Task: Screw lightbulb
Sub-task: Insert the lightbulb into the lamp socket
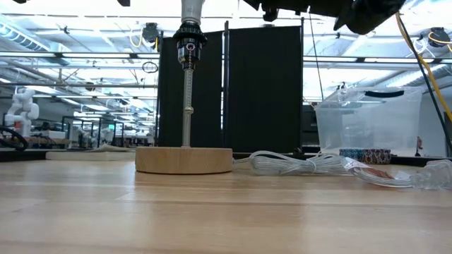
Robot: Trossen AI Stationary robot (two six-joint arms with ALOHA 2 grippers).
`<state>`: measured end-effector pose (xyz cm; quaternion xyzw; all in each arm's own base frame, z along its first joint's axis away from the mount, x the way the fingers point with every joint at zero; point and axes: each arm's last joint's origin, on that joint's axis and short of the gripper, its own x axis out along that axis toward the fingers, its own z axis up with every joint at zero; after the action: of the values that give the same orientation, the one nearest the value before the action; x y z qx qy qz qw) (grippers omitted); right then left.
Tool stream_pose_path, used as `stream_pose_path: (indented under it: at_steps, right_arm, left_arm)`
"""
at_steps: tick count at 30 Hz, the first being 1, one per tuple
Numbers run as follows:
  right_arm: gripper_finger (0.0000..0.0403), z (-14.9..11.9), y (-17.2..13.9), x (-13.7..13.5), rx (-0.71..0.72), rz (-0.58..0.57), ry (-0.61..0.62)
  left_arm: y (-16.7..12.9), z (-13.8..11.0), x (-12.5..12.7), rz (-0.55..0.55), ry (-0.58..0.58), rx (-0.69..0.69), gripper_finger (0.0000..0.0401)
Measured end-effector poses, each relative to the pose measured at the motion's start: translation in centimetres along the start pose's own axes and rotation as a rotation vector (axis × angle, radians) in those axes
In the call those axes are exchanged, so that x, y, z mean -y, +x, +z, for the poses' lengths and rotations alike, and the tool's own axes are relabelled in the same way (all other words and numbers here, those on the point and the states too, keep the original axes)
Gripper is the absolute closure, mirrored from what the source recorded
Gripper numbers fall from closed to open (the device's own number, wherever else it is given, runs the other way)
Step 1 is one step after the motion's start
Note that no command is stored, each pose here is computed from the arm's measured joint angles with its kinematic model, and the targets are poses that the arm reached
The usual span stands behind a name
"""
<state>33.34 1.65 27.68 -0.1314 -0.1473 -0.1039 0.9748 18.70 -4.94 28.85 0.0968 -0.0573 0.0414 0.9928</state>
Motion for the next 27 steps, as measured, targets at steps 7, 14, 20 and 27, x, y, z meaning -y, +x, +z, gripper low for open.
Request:
stream_pose_path:
  at_steps: [7, 14, 20, 27]
  right_arm:
    - [0.0403, 0.11, 0.24, -0.01, -0.014, 0.000, -0.003]
    - [0.0403, 0.16, 0.22, -0.24, -0.019, 0.007, -0.001]
    - [0.0403, 0.15, 0.18, -0.39, -0.027, 0.012, -0.002]
    - [0.0403, 0.11, 0.14, -0.54, -0.036, 0.016, 0.008]
  left_arm:
    - [-0.01, -0.03, 0.03, -0.009, -0.004, -0.002, 0.0401]
    - [0.00, -0.04, 0.04, -0.009, -0.003, -0.002, 0.0401]
    - [-0.01, -0.18, 0.03, 0.003, 0.001, -0.020, 0.0401]
    - [-0.02, -0.25, 0.02, 0.008, -0.011, -0.027, 0.0401]
